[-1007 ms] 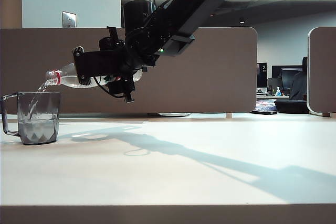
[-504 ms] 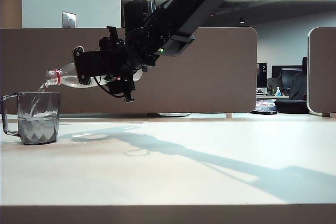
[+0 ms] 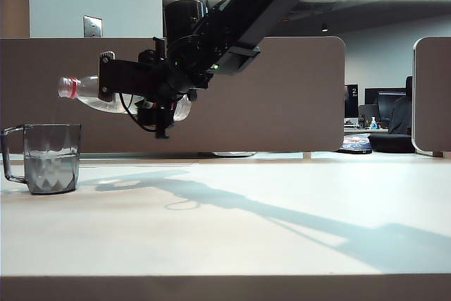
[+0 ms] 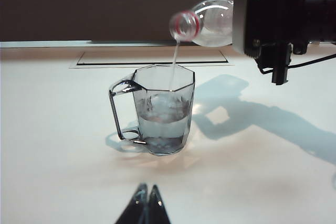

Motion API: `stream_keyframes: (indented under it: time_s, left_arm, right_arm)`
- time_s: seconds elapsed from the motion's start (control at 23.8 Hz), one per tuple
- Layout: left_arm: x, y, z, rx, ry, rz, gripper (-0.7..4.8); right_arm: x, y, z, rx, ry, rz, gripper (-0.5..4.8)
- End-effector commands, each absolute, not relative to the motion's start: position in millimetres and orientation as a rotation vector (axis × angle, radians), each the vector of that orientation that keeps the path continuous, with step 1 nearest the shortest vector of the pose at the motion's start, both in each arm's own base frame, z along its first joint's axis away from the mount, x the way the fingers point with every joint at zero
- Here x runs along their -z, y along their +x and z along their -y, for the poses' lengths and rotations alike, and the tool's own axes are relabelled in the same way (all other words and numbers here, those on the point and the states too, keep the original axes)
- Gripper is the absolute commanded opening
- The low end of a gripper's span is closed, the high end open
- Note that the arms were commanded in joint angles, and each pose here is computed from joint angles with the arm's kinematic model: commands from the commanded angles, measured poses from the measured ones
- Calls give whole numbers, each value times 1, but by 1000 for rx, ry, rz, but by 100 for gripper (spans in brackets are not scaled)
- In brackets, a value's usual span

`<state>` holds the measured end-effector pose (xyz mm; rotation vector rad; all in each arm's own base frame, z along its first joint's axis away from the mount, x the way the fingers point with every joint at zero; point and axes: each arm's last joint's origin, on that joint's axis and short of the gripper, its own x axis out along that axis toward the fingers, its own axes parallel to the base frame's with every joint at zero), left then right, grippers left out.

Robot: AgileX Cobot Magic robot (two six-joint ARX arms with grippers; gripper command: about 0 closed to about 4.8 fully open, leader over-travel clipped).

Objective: Pick up the mineral water bottle on the table and pour water into the mug until it's half full.

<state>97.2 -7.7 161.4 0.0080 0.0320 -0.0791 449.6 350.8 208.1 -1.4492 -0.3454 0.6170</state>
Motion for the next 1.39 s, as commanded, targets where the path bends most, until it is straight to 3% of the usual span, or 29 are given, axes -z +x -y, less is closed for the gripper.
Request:
stream_keyframes:
  time_s: [0.04, 0.84, 1.39]
  left_arm:
    - [-164, 97, 8, 82, 8, -16, -5]
    - [-164, 97, 8, 82, 8, -15, -5]
    - [-164, 97, 8, 82, 8, -15, -5]
  right_arm:
    - [-218, 445, -355, -627, -1314, 325, 314]
    - [-228, 445, -356, -590, -471, 111, 314]
    - [-245, 448, -345, -563, -118, 43, 304]
